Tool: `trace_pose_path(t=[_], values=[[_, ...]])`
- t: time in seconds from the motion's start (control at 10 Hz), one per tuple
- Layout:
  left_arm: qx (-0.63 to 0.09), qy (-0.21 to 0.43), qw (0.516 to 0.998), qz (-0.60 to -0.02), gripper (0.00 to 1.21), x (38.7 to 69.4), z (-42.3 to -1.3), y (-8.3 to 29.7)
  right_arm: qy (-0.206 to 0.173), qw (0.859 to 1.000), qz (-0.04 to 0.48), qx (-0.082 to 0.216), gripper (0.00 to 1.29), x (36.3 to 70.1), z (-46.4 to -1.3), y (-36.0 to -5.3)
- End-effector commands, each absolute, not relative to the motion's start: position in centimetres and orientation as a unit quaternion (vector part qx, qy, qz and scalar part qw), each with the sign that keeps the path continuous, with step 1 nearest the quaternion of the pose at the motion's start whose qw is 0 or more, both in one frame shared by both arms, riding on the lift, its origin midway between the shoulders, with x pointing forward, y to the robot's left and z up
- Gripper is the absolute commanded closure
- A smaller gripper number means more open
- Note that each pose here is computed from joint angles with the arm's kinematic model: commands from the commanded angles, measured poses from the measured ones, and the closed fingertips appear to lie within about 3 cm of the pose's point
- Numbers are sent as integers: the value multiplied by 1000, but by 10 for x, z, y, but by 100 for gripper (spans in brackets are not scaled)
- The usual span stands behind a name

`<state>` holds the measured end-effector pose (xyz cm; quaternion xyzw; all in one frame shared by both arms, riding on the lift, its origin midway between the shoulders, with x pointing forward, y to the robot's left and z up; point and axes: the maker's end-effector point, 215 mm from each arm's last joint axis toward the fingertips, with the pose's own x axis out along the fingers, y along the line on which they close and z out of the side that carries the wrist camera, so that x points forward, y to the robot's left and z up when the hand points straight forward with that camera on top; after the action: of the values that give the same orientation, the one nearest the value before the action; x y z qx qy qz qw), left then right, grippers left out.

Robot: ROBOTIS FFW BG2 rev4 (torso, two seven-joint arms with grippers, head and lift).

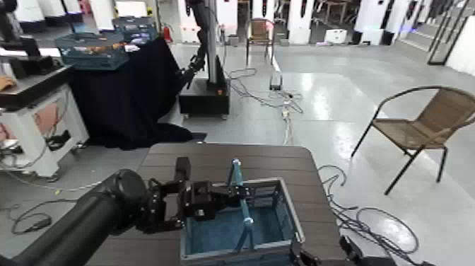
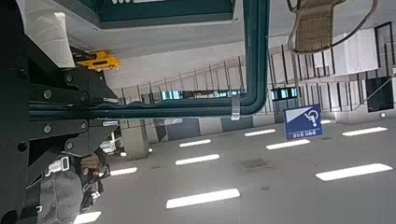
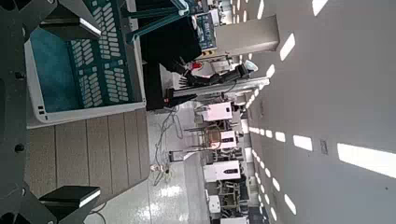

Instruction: Place the crate on the table.

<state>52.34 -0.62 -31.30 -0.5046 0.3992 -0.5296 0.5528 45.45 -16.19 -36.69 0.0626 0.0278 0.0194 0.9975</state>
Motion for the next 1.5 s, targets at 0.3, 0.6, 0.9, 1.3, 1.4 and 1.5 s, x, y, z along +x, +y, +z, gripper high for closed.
trace_pose_path(t=[0.3, 0.6, 0.9, 1.3, 1.4, 1.5], values=[[-516, 387, 561, -519, 13, 532, -318, 0, 28, 997, 21, 66, 13, 455, -368, -162], [-519, 382, 570, -510, 0, 538, -324, 6, 28, 997, 22, 69, 13, 455, -369, -163], [-493, 364, 621, -490, 1, 560, -338, 25, 29, 997, 21, 72, 13, 454, -369, -165], [-415, 274, 747, -441, 8, 612, -332, 82, 31, 997, 17, 71, 13, 452, -372, -168], [-395, 251, 773, -427, 9, 619, -321, 95, 30, 997, 17, 71, 13, 452, -371, -168], [-372, 235, 796, -415, 9, 619, -313, 108, 30, 997, 17, 71, 13, 452, -371, -169]])
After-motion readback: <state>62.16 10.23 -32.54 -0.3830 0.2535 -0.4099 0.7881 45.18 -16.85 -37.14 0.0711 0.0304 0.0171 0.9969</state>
